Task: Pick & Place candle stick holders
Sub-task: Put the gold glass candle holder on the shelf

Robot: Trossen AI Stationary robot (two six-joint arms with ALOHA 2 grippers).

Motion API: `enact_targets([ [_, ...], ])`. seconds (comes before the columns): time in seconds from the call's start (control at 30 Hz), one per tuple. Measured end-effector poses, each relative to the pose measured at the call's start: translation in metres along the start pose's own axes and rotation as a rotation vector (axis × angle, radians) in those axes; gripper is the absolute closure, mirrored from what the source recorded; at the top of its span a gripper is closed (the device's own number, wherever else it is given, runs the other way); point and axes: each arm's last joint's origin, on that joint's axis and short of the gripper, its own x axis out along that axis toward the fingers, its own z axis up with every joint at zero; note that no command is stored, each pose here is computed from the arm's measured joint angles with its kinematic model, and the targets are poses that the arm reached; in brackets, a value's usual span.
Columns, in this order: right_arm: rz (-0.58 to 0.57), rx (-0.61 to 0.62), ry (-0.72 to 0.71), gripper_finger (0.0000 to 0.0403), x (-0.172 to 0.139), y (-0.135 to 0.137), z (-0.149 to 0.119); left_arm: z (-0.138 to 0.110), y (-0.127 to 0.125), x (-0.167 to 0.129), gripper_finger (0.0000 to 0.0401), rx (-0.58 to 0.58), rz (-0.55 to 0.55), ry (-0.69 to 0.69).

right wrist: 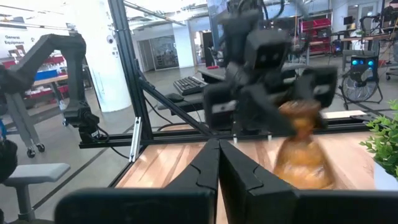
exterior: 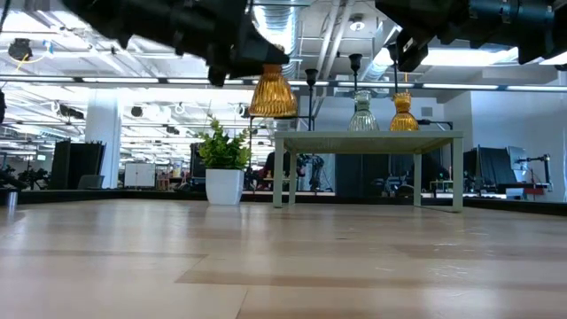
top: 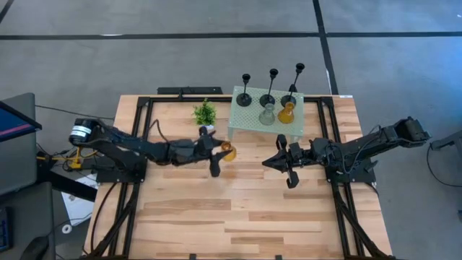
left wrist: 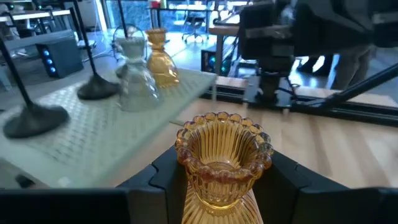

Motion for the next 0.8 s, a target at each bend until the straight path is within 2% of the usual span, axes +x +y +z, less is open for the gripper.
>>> enact_targets([
  [0.2,-0.009,0.0,-0.006,0.0403,0.0,-0.002,0.001,0.038,0.019,0.016,0.0256,0.042,-0.023,-0.024],
  [0.33,-0.018,-0.001,-0.005,0.0403,0.0,-0.004,0.001,0.052,0.038,0.024,0.0256,0.037,-0.022,-0.053],
  [0.57,-0.017,-0.001,-0.01,0.0403,-0.001,-0.004,0.002,0.05,0.07,0.038,0.0256,-0.005,0.021,-0.016],
  [0.8,-0.015,-0.001,-0.023,0.0403,-0.003,-0.003,0.005,0.045,0.085,0.077,0.0256,-0.001,0.002,0.027],
])
